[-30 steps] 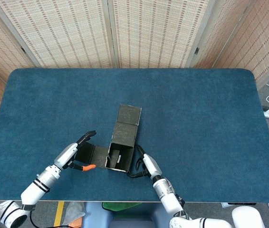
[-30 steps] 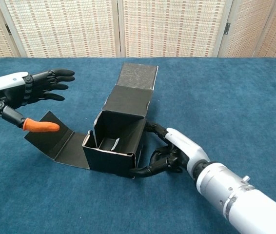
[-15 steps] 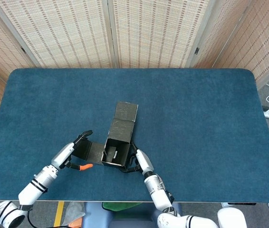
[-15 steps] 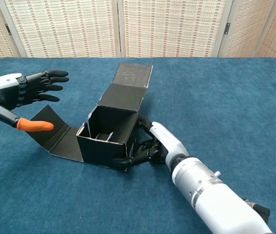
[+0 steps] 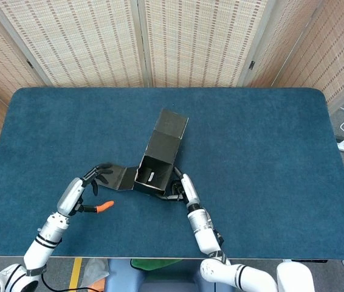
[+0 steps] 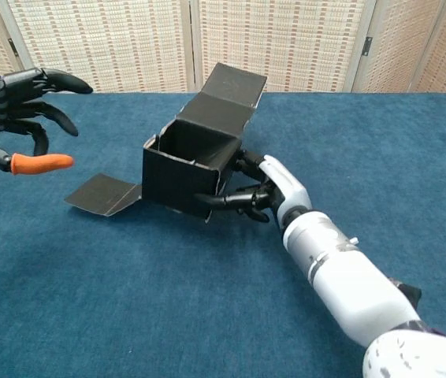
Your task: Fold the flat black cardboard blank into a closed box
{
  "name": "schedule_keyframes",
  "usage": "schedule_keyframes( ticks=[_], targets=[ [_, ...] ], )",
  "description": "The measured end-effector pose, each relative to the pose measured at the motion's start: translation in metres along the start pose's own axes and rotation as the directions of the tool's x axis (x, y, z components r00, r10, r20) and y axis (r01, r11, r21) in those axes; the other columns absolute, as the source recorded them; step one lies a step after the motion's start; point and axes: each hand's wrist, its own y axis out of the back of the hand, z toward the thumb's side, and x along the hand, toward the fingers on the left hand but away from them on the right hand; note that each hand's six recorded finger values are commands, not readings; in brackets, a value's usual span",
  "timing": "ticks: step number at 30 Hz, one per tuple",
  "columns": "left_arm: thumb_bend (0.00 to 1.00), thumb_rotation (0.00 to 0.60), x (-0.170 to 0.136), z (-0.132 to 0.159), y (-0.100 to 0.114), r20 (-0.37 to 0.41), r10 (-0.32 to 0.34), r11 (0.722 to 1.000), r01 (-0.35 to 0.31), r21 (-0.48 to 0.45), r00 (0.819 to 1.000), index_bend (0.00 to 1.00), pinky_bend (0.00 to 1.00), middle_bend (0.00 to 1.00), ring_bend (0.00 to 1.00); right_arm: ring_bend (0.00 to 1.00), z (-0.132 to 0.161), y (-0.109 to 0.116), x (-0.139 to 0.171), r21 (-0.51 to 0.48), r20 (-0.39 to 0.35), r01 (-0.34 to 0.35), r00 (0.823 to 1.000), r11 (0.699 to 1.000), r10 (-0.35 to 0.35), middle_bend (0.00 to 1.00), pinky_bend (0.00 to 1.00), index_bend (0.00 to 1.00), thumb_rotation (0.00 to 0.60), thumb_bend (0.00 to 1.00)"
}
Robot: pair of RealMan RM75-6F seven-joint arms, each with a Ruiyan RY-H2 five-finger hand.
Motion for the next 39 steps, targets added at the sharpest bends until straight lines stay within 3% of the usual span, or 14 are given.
schedule_keyframes(
  ticks=[2, 5, 8, 12, 16, 20, 24, 27, 33, 39],
  targets=[
    [0.23, 0.6, -0.002, 0.004, -0.003, 0.032, -0.012, 0.999, 0.01, 0.043, 0.999, 0.52, 0.86, 0.56, 0.72, 0.77, 0.009, 0.007, -0.004, -0.06, -0.011, -0.006, 1.0, 0.998, 0.006, 0.65, 1.0, 0.49, 0.6, 0.3],
    [0.23, 0.6, -0.008, 0.003, -0.014, 0.054, -0.081, 0.99, 0.075, 0.117, 0.995, 0.54, 0.89, 0.6, 0.77, 0.77, 0.022, 0.018, -0.006, -0.136, -0.036, -0.018, 0.999, 0.991, 0.013, 0.65, 1.0, 0.49, 0.6, 0.29],
    [0.23, 0.6, -0.011, -0.005, -0.025, 0.025, -0.158, 0.975, 0.152, 0.162, 0.987, 0.54, 0.89, 0.62, 0.78, 0.77, 0.033, 0.028, -0.005, -0.201, -0.066, -0.034, 0.998, 0.979, 0.021, 0.65, 1.0, 0.49, 0.6, 0.28],
    [0.26, 0.6, -0.012, -0.019, -0.043, -0.042, -0.276, 0.939, 0.278, 0.202, 0.96, 0.54, 0.89, 0.61, 0.79, 0.77, 0.045, 0.037, 0.0, -0.281, -0.087, -0.065, 0.995, 0.958, 0.042, 0.65, 1.0, 0.49, 0.6, 0.28],
    [0.3, 0.6, -0.002, -0.027, -0.055, -0.063, -0.331, 0.911, 0.336, 0.237, 0.942, 0.49, 0.89, 0.54, 0.79, 0.77, 0.048, 0.042, 0.011, -0.308, -0.082, -0.1, 0.993, 0.946, 0.079, 0.64, 1.0, 0.49, 0.6, 0.28],
    [0.35, 0.6, 0.014, -0.027, -0.056, -0.024, -0.285, 0.909, 0.278, 0.31, 0.958, 0.45, 0.89, 0.51, 0.79, 0.77, 0.041, 0.04, 0.025, -0.301, -0.055, -0.139, 0.99, 0.943, 0.129, 0.64, 1.0, 0.49, 0.6, 0.28],
    [0.38, 0.6, 0.034, -0.021, -0.048, 0.058, -0.195, 0.906, 0.157, 0.393, 0.979, 0.42, 0.89, 0.49, 0.79, 0.77, 0.034, 0.036, 0.035, -0.292, -0.032, -0.172, 0.985, 0.941, 0.171, 0.64, 1.0, 0.49, 0.6, 0.28],
    [0.4, 0.6, 0.043, -0.013, -0.042, 0.119, -0.132, 0.912, 0.073, 0.404, 0.984, 0.41, 0.89, 0.48, 0.79, 0.77, 0.03, 0.034, 0.04, -0.281, -0.022, -0.188, 0.982, 0.941, 0.189, 0.63, 1.0, 0.49, 0.6, 0.28],
    [0.42, 0.6, 0.046, 0.003, -0.029, 0.235, -0.046, 0.92, -0.051, 0.388, 0.971, 0.42, 0.89, 0.48, 0.79, 0.77, 0.022, 0.03, 0.049, -0.242, -0.013, -0.212, 0.977, 0.947, 0.215, 0.63, 1.0, 0.49, 0.6, 0.28],
    [0.44, 0.6, 0.044, 0.017, -0.029, 0.328, -0.092, 0.887, -0.073, 0.456, 0.94, 0.42, 0.89, 0.48, 0.79, 0.77, 0.013, 0.023, 0.054, -0.189, -0.002, -0.247, 0.968, 0.95, 0.252, 0.63, 1.0, 0.49, 0.6, 0.28]
  ],
)
